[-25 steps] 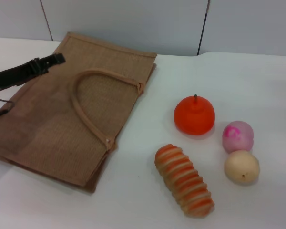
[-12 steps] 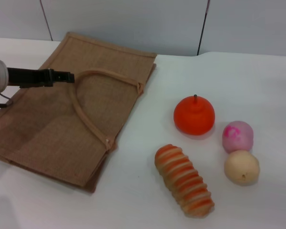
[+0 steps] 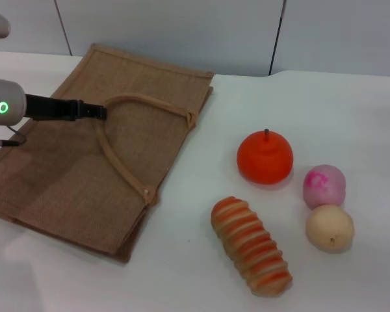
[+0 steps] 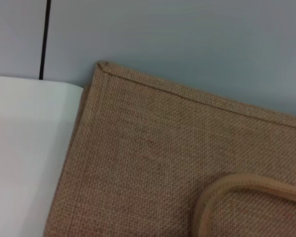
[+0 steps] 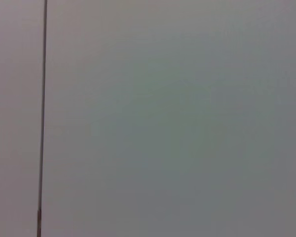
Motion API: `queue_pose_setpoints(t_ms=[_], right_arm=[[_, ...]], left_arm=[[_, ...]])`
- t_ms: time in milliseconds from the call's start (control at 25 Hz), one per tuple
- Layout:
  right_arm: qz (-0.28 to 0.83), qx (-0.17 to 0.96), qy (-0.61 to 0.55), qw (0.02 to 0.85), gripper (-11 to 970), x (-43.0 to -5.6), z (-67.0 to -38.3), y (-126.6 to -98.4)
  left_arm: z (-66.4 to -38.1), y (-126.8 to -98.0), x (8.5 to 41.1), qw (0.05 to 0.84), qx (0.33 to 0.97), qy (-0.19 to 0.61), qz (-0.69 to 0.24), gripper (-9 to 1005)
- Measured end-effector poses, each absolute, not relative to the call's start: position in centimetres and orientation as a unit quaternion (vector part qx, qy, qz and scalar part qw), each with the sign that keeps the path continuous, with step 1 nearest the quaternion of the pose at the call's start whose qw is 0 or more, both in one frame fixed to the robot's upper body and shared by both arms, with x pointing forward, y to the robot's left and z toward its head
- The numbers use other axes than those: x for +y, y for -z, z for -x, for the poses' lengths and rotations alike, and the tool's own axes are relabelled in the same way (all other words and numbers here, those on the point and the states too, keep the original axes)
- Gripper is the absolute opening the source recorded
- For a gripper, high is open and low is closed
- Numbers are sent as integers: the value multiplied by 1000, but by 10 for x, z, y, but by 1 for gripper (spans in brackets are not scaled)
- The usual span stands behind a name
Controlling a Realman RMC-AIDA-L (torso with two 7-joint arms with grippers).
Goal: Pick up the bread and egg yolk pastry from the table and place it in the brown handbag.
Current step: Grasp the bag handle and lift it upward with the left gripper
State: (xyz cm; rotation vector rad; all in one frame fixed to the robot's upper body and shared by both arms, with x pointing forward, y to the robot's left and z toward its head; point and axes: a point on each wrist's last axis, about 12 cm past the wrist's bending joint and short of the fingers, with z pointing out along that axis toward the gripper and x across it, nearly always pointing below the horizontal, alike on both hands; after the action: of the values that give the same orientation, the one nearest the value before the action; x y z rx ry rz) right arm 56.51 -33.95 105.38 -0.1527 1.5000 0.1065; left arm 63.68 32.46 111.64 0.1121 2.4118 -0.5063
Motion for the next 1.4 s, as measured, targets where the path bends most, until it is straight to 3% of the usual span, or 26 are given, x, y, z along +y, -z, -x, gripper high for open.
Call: queue_pose_setpoints(t_ms=[800, 1400], right_arm=[[69, 686, -46, 723, 881, -338, -569, -1054], [66, 690, -43, 719, 881, -341, -564, -1050]], left_arm=[[-654, -1095, 286, 320, 932, 110, -130, 774], [-654, -1098, 294, 328, 933, 114, -94, 697]])
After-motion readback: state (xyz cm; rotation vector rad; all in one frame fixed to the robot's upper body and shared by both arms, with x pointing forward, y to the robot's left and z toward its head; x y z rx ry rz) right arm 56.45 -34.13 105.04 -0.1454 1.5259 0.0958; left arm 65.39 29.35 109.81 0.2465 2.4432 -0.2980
